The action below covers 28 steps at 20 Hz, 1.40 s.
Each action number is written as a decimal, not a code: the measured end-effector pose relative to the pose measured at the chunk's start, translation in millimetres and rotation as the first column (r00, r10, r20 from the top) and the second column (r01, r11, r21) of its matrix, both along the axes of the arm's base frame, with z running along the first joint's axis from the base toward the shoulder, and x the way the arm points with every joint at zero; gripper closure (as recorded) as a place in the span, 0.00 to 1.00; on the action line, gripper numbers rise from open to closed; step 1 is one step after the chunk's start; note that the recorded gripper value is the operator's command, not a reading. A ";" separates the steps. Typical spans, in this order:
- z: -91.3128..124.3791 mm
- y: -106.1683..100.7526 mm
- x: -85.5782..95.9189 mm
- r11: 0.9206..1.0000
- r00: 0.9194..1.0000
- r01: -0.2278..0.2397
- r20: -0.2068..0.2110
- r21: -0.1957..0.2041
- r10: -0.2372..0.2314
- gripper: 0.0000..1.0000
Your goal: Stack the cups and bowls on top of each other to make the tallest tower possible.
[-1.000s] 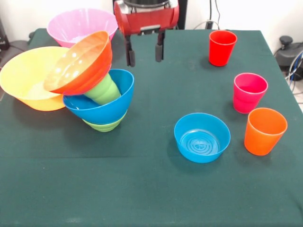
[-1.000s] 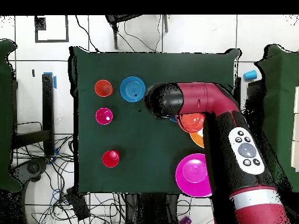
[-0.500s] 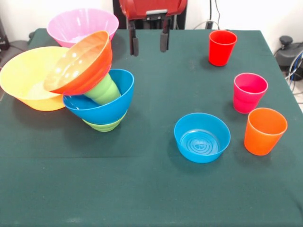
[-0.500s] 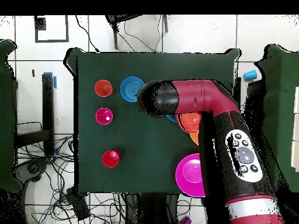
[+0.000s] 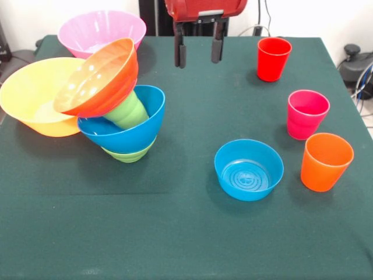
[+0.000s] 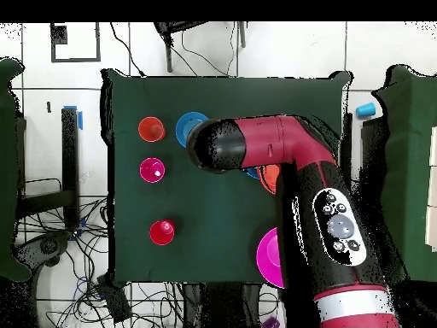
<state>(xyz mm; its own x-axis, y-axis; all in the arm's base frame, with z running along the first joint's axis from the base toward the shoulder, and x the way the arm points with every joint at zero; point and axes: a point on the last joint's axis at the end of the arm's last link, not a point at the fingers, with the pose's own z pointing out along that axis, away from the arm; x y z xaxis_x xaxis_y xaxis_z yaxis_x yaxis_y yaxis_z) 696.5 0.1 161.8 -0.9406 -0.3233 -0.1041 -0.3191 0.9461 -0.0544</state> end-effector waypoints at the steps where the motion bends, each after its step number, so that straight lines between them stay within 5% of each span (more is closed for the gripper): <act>1: -0.4 -0.7 0.1 1.000 1.000 0.001 0.003 -0.002 -0.001 0.00; 10: -2.5 -6.6 0.5 1.000 0.999 0.017 0.041 -0.023 -0.016 0.00; 28: 29.5 9.4 5.1 0.999 0.996 0.043 0.073 -0.022 -0.041 0.00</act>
